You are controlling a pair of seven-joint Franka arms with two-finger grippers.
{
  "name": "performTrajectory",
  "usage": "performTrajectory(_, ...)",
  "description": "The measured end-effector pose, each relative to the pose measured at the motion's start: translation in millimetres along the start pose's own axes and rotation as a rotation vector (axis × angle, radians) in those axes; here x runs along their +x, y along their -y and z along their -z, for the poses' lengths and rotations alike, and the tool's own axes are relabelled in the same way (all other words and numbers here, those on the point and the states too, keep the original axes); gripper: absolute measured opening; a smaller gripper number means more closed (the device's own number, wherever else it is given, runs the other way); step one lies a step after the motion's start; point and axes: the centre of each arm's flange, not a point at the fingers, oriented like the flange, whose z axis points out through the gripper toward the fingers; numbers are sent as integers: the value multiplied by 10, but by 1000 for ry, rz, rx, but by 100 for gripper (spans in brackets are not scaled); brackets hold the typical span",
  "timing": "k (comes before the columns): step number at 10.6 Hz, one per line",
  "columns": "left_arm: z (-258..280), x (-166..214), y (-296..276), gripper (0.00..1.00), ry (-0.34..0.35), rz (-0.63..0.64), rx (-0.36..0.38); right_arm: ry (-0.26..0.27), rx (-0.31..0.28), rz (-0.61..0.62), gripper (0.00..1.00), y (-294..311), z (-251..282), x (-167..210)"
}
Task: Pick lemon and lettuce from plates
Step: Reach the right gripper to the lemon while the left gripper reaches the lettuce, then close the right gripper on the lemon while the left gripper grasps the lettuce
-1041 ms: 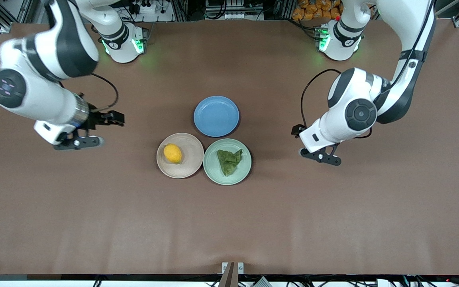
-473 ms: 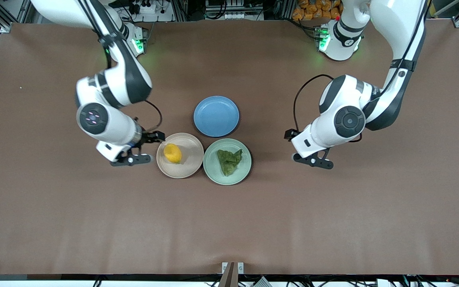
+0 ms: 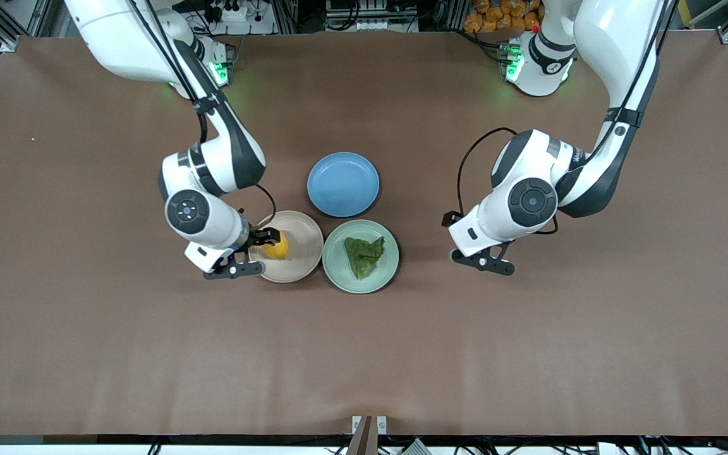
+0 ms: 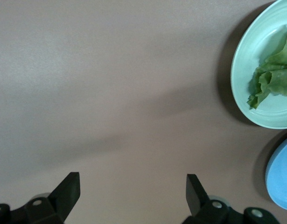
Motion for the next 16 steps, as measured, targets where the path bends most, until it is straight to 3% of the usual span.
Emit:
performTrajectory(5,-72,236,-386,100,-39,130,-52,14,-14,35,100,222,-379,-20)
performTrajectory(13,-325,239,-1496,100,-205,327,-161,-3,-20,47,98,268,-847,-52)
performTrajectory(15,-507,259,-1707,100,-251,355,-205,0,-22,46,73,254,-874,-58)
performTrajectory(16,-607,285,-1726,100,-259,361,-215,5,-24,45,73,242,-876,-60)
